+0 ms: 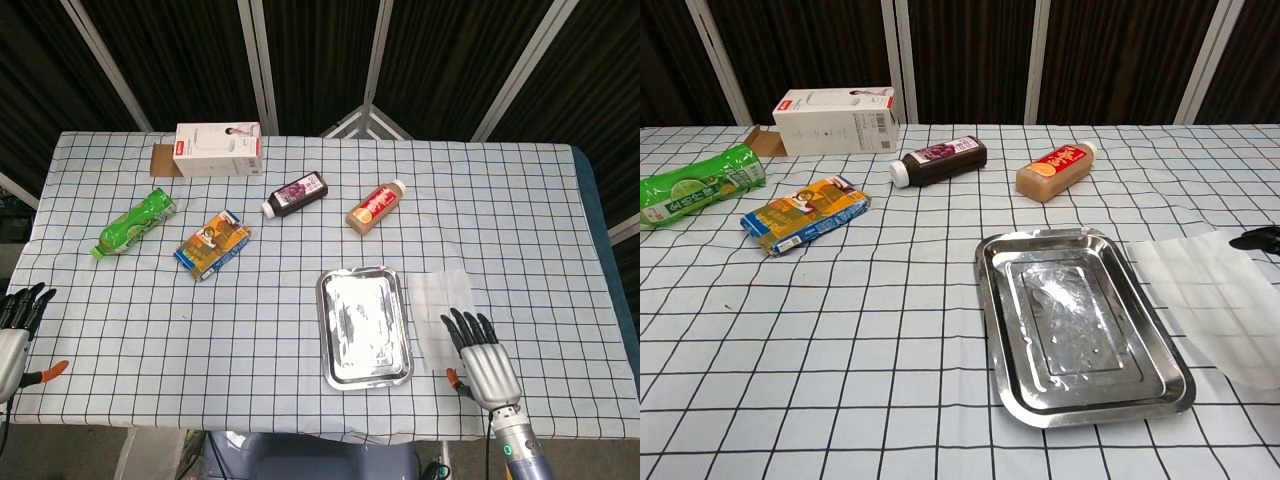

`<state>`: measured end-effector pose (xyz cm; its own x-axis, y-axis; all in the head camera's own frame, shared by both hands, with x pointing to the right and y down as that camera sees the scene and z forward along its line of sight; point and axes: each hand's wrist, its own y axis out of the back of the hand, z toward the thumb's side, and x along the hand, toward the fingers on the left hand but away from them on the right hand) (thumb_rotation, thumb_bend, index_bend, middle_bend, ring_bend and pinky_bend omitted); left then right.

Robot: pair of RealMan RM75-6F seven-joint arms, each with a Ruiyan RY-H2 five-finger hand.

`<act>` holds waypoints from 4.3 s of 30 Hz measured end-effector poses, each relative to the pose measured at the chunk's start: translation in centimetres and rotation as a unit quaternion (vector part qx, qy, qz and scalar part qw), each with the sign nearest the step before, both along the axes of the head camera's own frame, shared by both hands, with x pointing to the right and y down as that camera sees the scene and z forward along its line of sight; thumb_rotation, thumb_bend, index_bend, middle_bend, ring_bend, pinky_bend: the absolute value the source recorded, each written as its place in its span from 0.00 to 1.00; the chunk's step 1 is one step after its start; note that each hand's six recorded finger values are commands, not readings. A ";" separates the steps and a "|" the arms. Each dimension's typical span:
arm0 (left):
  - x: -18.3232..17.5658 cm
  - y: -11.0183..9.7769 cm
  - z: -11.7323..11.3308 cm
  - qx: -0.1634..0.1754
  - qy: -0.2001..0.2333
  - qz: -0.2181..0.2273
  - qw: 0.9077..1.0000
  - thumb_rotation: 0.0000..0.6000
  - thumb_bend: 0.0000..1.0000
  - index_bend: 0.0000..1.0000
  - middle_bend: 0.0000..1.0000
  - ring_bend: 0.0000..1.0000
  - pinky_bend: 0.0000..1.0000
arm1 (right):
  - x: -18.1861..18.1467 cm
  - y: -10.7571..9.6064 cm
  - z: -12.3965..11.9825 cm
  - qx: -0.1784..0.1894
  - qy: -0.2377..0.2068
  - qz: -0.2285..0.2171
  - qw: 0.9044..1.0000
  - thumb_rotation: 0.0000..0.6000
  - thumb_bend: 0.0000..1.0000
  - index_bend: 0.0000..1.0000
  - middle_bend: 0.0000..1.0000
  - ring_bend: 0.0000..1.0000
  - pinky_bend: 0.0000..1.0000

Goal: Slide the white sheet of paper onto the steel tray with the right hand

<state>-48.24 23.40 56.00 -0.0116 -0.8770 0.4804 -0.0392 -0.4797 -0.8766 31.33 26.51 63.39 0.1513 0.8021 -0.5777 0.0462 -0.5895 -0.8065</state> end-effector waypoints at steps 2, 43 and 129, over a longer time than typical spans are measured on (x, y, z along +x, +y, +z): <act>0.0 0.0 0.0 0.000 0.000 -0.001 1.000 1.00 0.00 0.00 0.00 0.00 0.00 | 0.3 -0.1 0.5 0.002 0.015 -0.006 1.000 1.00 0.39 0.00 0.00 0.00 0.00; 0.0 0.0 -0.1 -0.003 0.007 -0.004 1.000 1.00 0.00 0.00 0.00 0.00 0.00 | 6.1 0.7 4.4 -0.030 0.176 -0.013 0.984 1.00 0.39 0.00 0.00 0.00 0.00; 0.0 -0.1 0.1 -0.010 0.012 -0.012 1.000 1.00 0.00 0.00 0.00 0.00 0.00 | -2.9 -4.8 -3.9 0.182 -0.112 -0.028 0.977 1.00 0.47 0.67 0.22 0.04 0.00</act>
